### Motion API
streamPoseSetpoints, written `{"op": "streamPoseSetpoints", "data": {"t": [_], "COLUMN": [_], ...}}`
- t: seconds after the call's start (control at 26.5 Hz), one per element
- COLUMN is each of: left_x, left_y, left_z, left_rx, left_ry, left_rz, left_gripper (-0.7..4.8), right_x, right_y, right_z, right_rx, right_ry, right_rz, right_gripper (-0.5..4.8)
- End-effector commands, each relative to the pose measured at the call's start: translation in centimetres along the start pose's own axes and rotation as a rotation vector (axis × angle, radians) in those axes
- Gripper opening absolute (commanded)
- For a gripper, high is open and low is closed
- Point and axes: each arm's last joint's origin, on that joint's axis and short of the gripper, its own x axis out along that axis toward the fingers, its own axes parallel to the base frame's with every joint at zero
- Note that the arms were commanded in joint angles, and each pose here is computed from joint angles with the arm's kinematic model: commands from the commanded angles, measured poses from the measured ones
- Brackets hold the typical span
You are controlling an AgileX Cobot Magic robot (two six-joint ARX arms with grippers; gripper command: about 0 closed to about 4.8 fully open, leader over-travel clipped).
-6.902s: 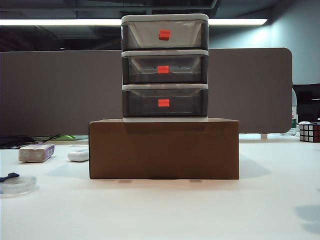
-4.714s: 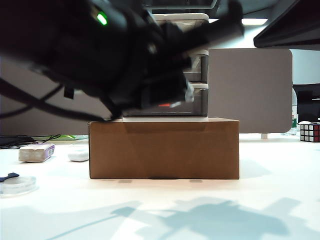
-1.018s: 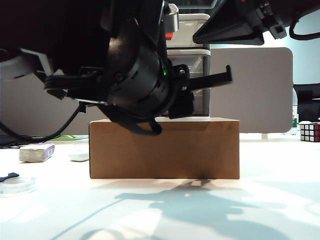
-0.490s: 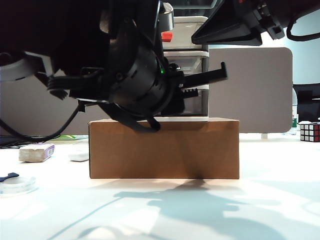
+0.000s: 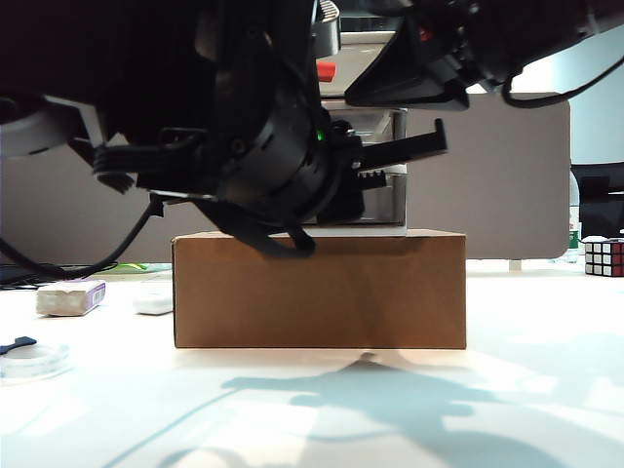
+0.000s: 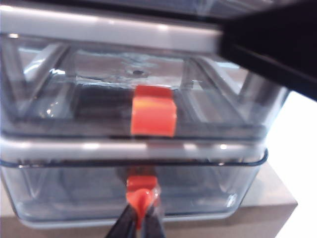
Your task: Open the third layer of the drawer on the table, pick up the transparent tape on the table and put it in, and finally close the drawer.
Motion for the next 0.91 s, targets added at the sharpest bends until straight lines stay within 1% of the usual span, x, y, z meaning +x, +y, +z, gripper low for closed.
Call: {"op": "streamPoseSetpoints", "data": {"t": [0.04,0.19,0.3,0.38,0.53,0.91], "left_x": [-0.7,-1.7,-3.1,-3.9,-5.0,-7.7], "left_y": [-0.4,-0.8,-1.4,-1.8,-1.9,-2.4], "left_z": [0.1,-0.1,-0.4,-0.6,-0.9,-1.5], "left_rx": [-0.007,0.0,0.005,0.008,0.02,0.039], "left_ry": [-0.016,-0.02,-0.028,-0.028,-0.032,-0.037], "left_rz": [0.016,0.032,0.052,0.042,0.057,0.053], "left_gripper": [-0.06,-0.06,-0.06,-0.06,-0.06,-0.06], "right_x": [0.3,0.5,0.5,0.5,0.5,0.5], "right_y": [-0.1,-0.2,-0.2,-0.2,-0.2,-0.2], "right_z": [0.5,0.5,0.5,0.5,0.5,0.5], "right_rx": [-0.01,-0.009,-0.009,-0.009,-0.009,-0.008], "right_ry": [-0.022,-0.019,-0.018,-0.018,-0.016,-0.015], "right_rz": [-0.002,-0.003,-0.003,-0.003,-0.003,-0.003], "right_gripper": [-0.05,-0.05,-0.05,-0.05,-0.05,-0.05]}}
